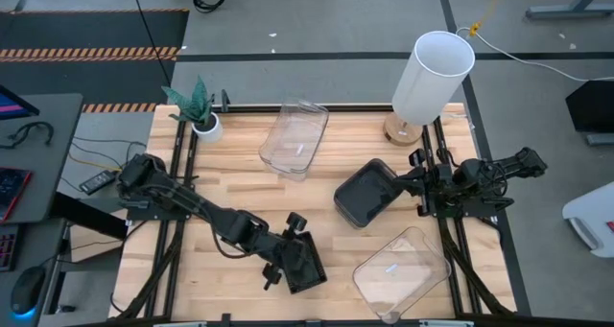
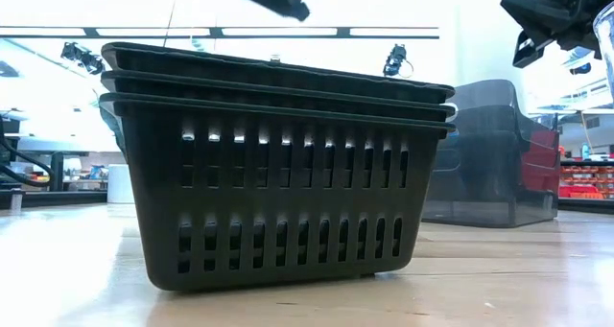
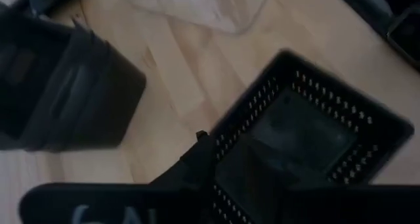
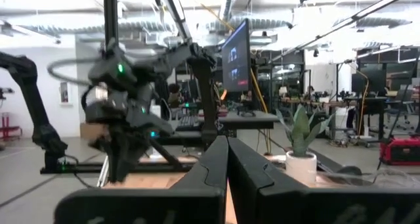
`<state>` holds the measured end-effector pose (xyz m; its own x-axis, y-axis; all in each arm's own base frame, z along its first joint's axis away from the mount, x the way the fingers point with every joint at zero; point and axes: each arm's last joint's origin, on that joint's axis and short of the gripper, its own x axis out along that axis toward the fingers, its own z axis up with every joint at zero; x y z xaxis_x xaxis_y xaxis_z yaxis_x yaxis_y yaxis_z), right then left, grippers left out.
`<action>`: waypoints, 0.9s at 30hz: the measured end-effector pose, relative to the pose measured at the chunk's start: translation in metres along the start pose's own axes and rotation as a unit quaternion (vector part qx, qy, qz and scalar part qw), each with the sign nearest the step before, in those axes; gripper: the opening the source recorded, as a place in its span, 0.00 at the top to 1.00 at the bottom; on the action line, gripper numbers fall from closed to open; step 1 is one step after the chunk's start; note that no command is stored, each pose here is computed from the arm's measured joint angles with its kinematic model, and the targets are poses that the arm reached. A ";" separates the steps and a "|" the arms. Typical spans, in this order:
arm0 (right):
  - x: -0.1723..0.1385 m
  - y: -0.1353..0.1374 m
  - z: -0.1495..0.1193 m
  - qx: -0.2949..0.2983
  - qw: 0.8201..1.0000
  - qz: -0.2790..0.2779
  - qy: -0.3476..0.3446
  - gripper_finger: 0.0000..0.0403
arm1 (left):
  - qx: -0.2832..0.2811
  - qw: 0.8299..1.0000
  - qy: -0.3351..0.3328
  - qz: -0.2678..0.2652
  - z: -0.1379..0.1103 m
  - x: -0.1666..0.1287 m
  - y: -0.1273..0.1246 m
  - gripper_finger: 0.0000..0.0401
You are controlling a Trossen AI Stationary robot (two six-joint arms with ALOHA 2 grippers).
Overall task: Stack baskets by color
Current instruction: Stack the bottom transparent bin on the top of the top transparent bin
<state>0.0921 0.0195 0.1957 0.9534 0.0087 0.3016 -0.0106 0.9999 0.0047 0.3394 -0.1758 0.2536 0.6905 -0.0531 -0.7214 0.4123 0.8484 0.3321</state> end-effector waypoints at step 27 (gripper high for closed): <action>0.022 0.007 0.035 0.185 0.981 0.053 0.017 0.96 | -0.080 0.989 -0.105 0.074 -0.099 -0.070 0.038 0.95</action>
<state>0.1025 0.0259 0.2357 0.9508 0.1187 0.2862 -0.2123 0.9224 0.3227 0.2480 -0.0872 0.2561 0.8511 -0.0168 -0.5247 0.2109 0.9263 0.3124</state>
